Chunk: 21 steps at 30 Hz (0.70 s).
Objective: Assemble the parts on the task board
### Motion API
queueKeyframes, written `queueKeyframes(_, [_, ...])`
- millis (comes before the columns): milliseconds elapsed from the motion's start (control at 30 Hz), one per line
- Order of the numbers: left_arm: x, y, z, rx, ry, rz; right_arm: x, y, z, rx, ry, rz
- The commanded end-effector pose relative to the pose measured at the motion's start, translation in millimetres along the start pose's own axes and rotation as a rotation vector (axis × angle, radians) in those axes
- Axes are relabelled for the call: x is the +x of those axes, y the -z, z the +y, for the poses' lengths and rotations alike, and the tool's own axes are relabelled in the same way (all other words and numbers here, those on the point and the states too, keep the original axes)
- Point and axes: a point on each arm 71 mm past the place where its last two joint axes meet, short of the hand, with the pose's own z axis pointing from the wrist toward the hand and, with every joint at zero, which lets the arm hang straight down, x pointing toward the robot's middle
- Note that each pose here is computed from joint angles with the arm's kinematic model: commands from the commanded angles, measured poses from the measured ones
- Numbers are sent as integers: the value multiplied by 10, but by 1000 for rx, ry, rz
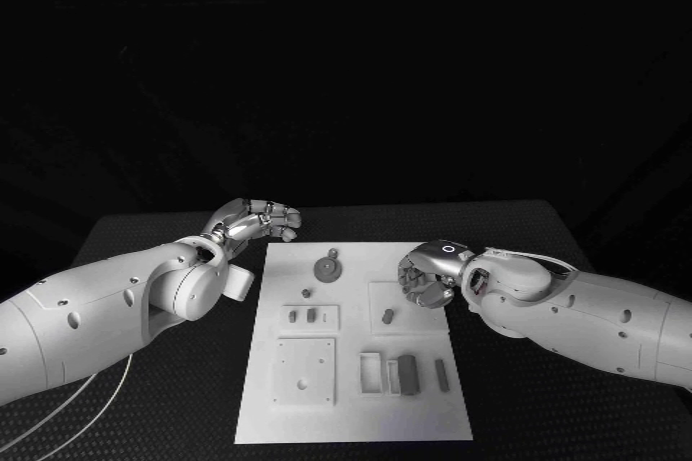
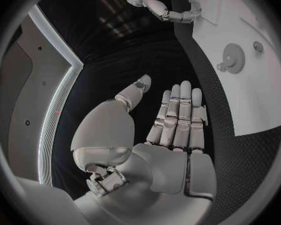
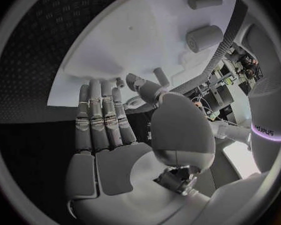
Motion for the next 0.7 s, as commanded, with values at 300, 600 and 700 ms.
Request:
queueKeyframes(300, [7, -3, -15, 10, 11, 10, 98, -33, 101, -21, 39, 35])
queueKeyframes(600, [-2, -1, -12, 7, 10, 7, 138, -51, 151, -26, 64, 39])
queueKeyframes(700, [1, -1, -12, 6, 10, 8, 141, -58, 165, -27, 73, 39])
